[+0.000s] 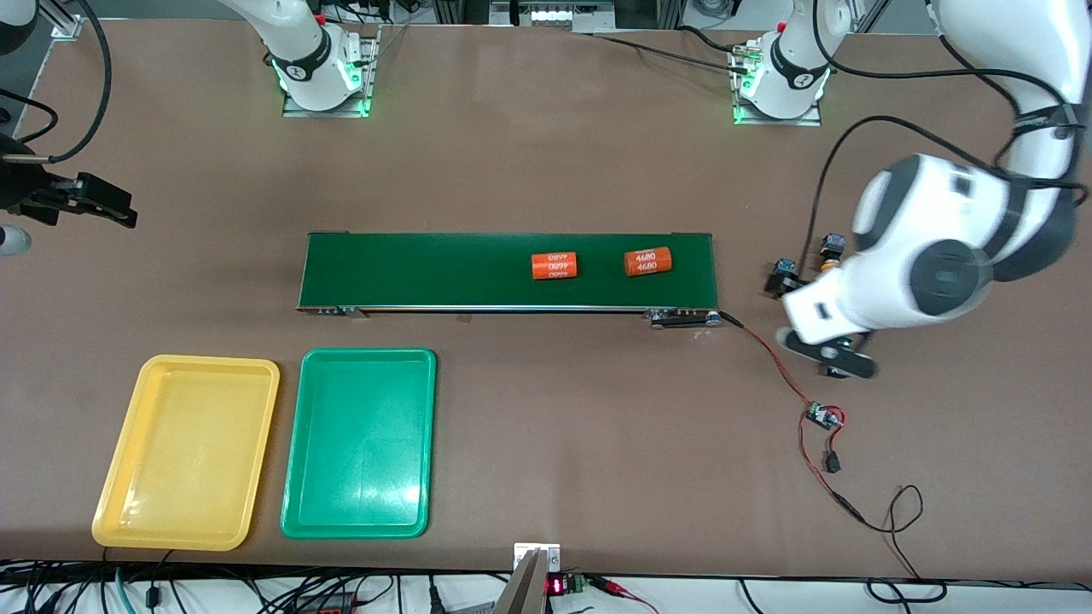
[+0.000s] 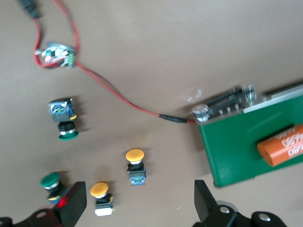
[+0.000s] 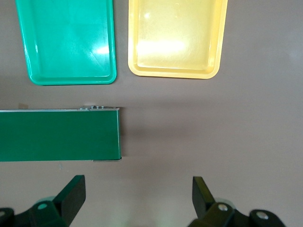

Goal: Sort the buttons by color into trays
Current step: 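Grasp a green-capped button with the left gripper, then place the green button on the conveyor belt with the left gripper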

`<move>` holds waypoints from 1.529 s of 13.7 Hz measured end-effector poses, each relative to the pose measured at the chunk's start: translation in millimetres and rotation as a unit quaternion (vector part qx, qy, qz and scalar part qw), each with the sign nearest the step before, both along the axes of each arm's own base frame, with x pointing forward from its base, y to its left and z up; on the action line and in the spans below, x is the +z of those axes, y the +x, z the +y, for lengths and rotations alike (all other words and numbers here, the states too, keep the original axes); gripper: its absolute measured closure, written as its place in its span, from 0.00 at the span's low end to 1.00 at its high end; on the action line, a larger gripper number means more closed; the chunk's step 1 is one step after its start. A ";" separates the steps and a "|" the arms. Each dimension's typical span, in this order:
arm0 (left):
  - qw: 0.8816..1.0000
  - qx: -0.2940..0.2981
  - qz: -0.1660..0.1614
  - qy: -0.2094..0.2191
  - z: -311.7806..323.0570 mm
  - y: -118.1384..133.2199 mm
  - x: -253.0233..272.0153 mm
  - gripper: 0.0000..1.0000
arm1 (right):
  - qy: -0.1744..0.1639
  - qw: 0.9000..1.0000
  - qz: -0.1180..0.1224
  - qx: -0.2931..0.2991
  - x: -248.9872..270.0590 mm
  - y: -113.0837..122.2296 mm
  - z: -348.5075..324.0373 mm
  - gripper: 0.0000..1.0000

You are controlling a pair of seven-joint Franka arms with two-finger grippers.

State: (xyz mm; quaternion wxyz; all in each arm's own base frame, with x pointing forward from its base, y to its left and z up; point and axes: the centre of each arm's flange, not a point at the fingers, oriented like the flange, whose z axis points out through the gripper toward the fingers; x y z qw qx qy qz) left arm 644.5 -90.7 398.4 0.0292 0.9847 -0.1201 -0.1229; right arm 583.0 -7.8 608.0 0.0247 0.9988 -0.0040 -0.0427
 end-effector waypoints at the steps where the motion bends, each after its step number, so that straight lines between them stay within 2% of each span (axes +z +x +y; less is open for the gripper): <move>1: 0.999 0.033 -0.006 -0.008 23.5 2.8 -3.0 0.00 | -0.001 1.000 0.002 0.000 -3.2 1.6 0.5 0.00; 3: 0.997 0.070 -0.028 0.003 56.4 1.0 -21.5 0.00 | -0.004 1.000 0.009 0.001 -16.5 9.4 2.6 0.00; 5: 0.994 0.083 -0.067 0.013 69.9 -10.7 -48.5 0.00 | -0.007 1.000 0.011 0.002 -26.2 15.7 4.6 0.00; 9: 0.988 0.061 -0.136 0.041 79.7 -45.3 -109.3 0.00 | -0.008 1.000 -0.001 0.002 -21.5 19.1 5.0 0.00; 11: 0.983 0.057 -0.167 0.048 93.4 -54.3 -138.2 0.00 | -0.007 1.000 -0.006 0.002 -16.9 18.8 4.7 0.00; 15: 0.976 0.053 -0.205 0.047 102.4 -50.2 -186.9 0.00 | -0.007 1.000 -0.021 -0.005 -6.4 17.2 -5.3 0.00; 18: 0.977 0.051 -0.200 0.048 102.5 -46.3 -215.7 0.02 | 0.001 0.999 -0.033 -0.015 4.3 13.2 -20.4 0.00; 21: 0.977 0.052 -0.199 0.050 106.0 -41.8 -223.3 0.36 | 0.016 0.999 -0.040 -0.003 6.8 12.7 -36.9 0.00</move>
